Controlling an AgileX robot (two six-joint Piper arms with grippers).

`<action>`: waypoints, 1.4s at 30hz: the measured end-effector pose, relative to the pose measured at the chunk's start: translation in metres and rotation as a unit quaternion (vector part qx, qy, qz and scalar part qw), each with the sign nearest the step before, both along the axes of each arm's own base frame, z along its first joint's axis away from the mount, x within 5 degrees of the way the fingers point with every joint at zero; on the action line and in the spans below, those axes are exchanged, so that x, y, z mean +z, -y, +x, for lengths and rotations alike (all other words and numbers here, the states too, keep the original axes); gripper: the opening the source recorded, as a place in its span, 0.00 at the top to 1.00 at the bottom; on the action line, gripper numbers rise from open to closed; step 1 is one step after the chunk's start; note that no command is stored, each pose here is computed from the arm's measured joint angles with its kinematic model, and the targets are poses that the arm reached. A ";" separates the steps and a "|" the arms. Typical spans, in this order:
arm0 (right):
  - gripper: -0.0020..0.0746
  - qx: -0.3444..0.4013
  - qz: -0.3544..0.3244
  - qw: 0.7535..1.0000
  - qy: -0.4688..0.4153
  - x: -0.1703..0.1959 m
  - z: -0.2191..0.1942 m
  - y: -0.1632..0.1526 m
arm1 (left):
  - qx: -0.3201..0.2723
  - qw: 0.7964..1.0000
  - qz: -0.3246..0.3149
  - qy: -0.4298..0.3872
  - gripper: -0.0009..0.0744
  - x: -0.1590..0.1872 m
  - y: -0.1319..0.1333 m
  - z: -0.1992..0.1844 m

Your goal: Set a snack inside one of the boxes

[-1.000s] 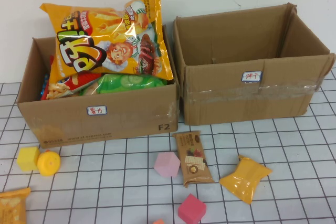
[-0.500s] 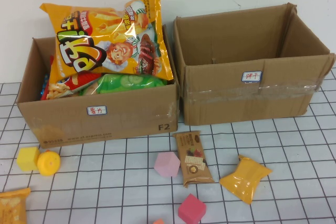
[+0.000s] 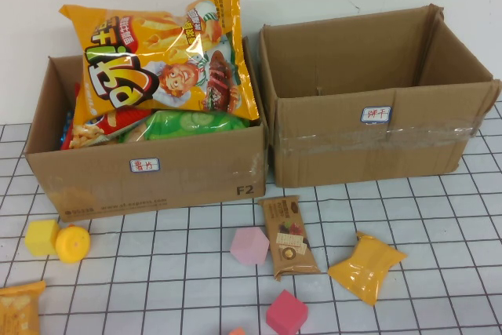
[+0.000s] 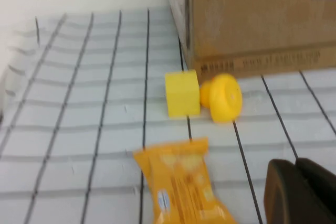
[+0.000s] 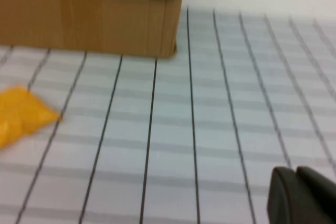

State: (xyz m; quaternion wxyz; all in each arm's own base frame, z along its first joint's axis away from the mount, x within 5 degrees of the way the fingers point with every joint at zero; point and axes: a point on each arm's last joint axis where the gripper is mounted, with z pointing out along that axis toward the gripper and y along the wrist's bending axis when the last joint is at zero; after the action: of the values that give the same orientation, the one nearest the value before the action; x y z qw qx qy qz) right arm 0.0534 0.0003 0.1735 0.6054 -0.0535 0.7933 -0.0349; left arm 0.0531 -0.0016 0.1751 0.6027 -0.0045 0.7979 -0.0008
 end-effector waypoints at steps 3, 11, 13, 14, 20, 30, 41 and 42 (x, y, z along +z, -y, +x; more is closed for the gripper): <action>0.98 0.002 0.000 0.998 0.062 0.011 0.002 0.000 | 0.007 0.999 0.001 0.043 0.99 0.006 -0.001 0.002; 0.98 0.007 0.011 0.939 0.344 0.062 -0.005 -0.001 | 0.043 0.955 0.013 0.292 0.99 0.052 -0.008 -0.001; 0.98 0.010 0.025 0.919 0.394 0.071 -0.010 -0.001 | 0.049 0.940 0.015 0.337 0.99 0.060 -0.009 -0.004; 0.98 0.010 0.027 0.909 0.415 0.075 -0.012 -0.001 | 0.053 0.930 0.016 0.362 0.99 0.064 -0.009 -0.006; 0.98 0.005 0.036 0.891 0.453 0.084 -0.017 0.000 | 0.069 0.882 0.013 0.466 0.99 0.081 -0.012 -0.018; 0.98 0.002 -0.018 0.945 0.327 0.169 -0.029 0.000 | 0.013 0.970 0.026 0.240 0.99 0.152 -0.001 -0.017; 0.98 0.062 -0.068 0.984 -0.156 0.147 0.068 -0.007 | -0.027 0.994 -0.015 -0.100 0.99 0.149 0.002 0.055; 0.98 0.076 -0.083 0.977 -0.182 0.141 0.075 -0.007 | -0.031 0.992 -0.031 -0.116 0.99 0.144 0.003 0.060</action>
State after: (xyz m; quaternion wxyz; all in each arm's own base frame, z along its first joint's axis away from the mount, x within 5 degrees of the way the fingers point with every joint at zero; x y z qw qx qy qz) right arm 0.1288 0.0077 0.3143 0.4453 -0.1692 0.8781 -0.0437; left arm 0.1132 -0.0051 0.3190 0.5054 0.0011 0.8618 -0.0439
